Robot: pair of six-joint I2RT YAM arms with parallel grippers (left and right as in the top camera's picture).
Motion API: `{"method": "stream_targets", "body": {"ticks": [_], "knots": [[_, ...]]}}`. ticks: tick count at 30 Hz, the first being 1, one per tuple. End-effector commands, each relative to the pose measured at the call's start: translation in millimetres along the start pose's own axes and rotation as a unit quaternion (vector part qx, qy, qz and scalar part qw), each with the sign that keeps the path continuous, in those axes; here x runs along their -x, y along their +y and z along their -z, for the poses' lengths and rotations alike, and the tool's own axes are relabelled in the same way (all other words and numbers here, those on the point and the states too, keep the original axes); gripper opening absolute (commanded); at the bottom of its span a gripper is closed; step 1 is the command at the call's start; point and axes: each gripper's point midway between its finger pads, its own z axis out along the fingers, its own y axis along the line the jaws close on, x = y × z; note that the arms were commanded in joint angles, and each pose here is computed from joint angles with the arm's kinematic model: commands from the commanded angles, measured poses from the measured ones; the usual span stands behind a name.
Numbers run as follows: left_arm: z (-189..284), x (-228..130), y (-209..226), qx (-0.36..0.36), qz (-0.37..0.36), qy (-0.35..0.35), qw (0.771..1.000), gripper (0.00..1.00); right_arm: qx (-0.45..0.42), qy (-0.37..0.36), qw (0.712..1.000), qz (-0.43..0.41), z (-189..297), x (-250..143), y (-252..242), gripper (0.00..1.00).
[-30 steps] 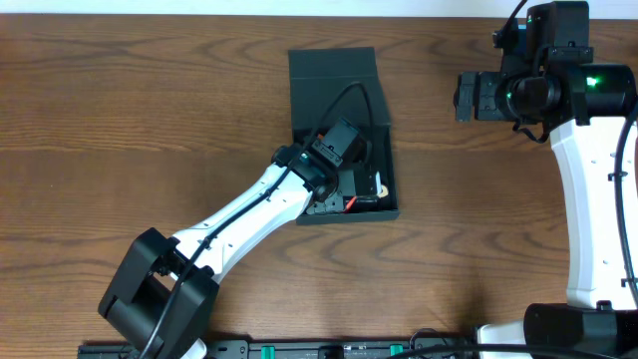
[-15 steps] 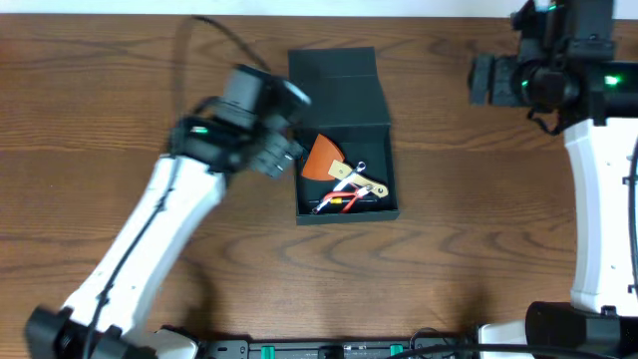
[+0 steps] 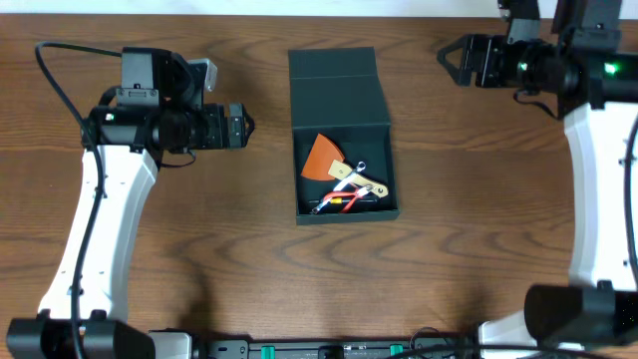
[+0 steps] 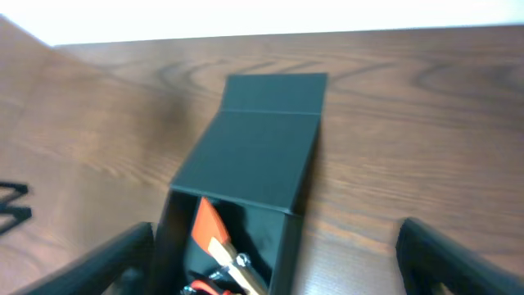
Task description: Pack container
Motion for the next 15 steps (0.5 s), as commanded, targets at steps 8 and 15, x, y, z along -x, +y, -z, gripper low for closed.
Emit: {"method": "stream_targets", "body": {"ticks": [8, 15], "knots": [[-56, 32, -24, -0.181, 0.126, 0.013, 0.975, 0.77, 0.146, 0.046, 0.974, -0.164, -75, -5, -42, 0.11], [-105, 48, -8, -0.206, 0.201, 0.015, 0.958, 0.4, 0.171, 0.072, 0.959, -0.213, -114, -22, -78, 0.01]]}}
